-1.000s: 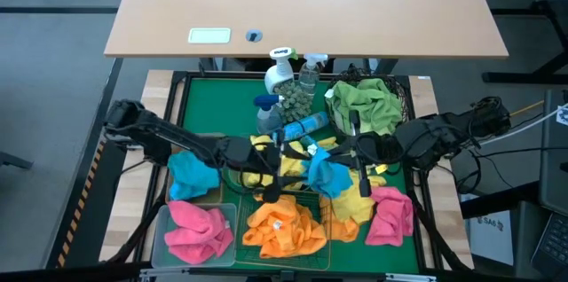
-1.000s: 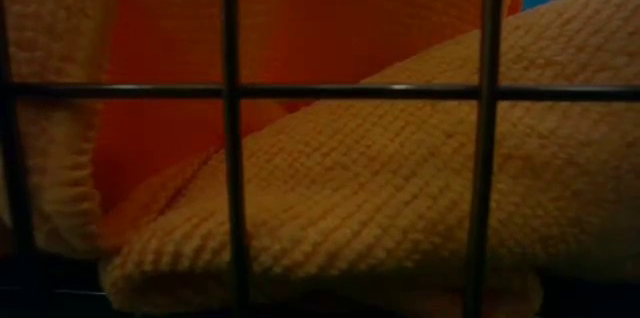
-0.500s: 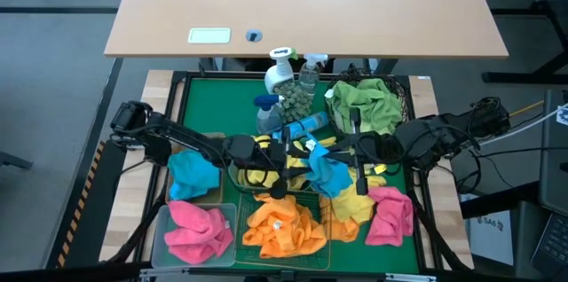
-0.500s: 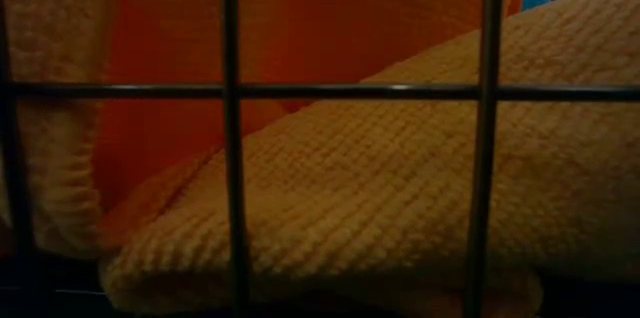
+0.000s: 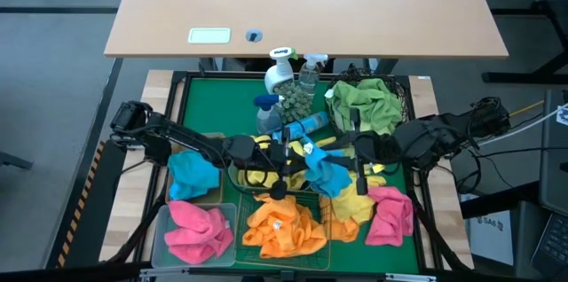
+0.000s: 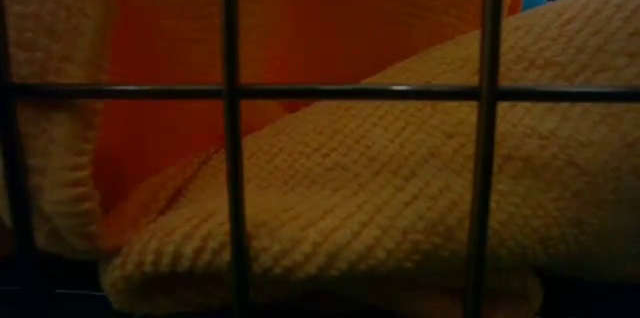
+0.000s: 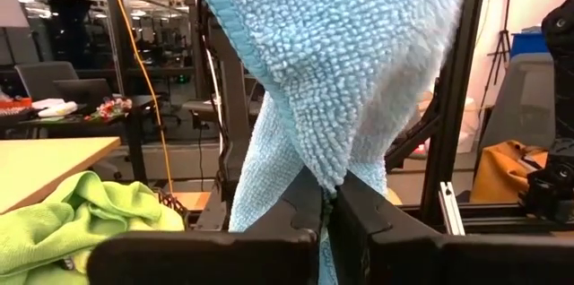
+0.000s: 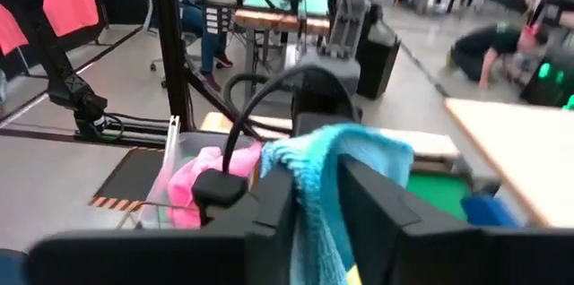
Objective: Sort microfiber towel by color & place in baskets
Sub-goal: Put the blue microfiber towel into the orange bin
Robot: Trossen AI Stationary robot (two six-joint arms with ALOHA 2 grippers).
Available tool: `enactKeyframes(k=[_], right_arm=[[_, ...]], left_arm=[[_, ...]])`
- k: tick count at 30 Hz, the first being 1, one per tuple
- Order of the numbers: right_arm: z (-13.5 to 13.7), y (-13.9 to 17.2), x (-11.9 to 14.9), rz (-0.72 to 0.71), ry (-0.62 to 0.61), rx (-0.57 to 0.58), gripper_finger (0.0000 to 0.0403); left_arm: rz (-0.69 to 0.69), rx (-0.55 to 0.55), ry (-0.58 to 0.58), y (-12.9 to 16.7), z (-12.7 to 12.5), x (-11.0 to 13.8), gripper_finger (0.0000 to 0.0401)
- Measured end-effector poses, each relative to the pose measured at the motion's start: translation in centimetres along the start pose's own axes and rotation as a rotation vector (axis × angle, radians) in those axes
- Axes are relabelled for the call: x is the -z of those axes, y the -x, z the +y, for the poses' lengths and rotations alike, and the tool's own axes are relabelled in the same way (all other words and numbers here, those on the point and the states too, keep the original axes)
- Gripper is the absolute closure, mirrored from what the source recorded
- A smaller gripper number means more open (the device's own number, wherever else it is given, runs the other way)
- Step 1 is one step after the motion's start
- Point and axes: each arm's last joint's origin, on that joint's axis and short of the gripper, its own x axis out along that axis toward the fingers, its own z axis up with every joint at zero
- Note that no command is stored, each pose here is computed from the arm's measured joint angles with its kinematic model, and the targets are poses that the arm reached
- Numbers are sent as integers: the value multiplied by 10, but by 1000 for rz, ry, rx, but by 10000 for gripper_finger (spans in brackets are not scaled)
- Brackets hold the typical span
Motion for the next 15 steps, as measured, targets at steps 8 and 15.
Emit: enactKeyframes(k=[8, 15], right_arm=[[-2, 6, 29, 290, -83, 20, 220], [-2, 7, 77, 629, -181, 137, 199]], left_arm=[[0, -4, 0, 0, 0, 0, 399], [-33, -13, 7, 0, 0, -3, 400]])
